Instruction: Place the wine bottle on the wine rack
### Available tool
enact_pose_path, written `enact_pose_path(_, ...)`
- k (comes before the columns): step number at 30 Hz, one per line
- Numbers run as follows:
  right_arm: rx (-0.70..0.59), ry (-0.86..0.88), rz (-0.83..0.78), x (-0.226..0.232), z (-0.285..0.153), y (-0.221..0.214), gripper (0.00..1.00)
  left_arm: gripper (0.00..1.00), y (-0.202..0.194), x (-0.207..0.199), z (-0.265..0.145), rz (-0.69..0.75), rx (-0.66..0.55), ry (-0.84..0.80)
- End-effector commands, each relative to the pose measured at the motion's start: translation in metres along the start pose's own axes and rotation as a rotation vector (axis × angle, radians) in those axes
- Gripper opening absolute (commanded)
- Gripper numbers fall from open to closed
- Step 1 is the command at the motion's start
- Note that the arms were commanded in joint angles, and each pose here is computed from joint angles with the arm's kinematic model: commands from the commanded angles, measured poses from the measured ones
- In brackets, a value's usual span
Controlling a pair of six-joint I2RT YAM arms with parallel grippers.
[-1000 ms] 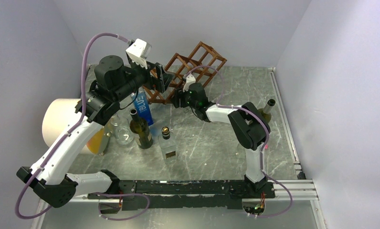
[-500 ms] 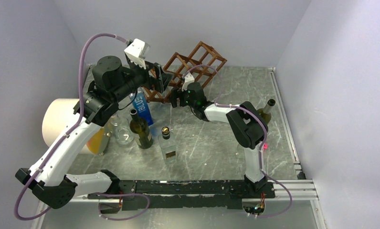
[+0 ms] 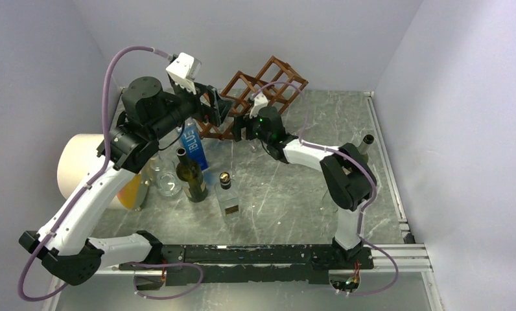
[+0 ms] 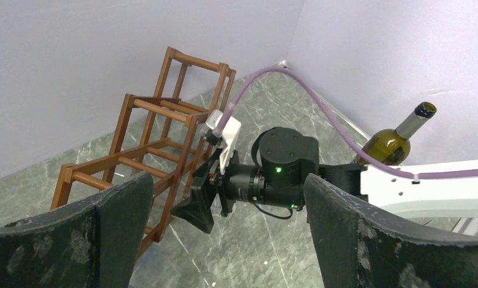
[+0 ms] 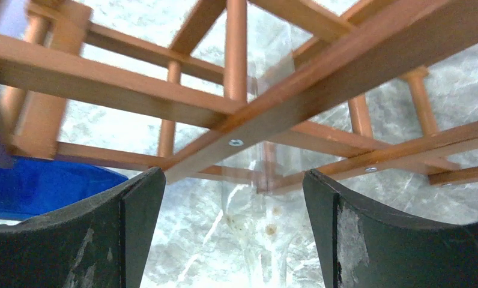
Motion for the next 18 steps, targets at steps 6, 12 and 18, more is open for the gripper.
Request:
enact_pose_path(6, 0.010, -0.012, 0.055, 0.020, -0.040, 0.045, 0.86, 0.99, 0.006, 0.001, -0.013, 0.006, -0.035, 0.008)
enact_pose_path(12, -0.012, -0.035, 0.078, 0.029, -0.084, 0.076, 0.84, 0.99, 0.006, -0.001, -0.019, 0.010, -0.051, -0.012)
enact_pose_path(18, -0.113, -0.200, 0.037, 0.026, -0.149, 0.113, 0.85, 0.99, 0.001, -0.006, -0.025, 0.030, -0.062, -0.062)
Point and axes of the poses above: each gripper's point midway between its finger pads, its own z axis out along the fingers, its own x axis along the line the jaws close on, y = z × x, the point moved 9 cm from there along -z, back along the fingers, and after that the axes turned 15 degrees about z, right-handed, at the moved point
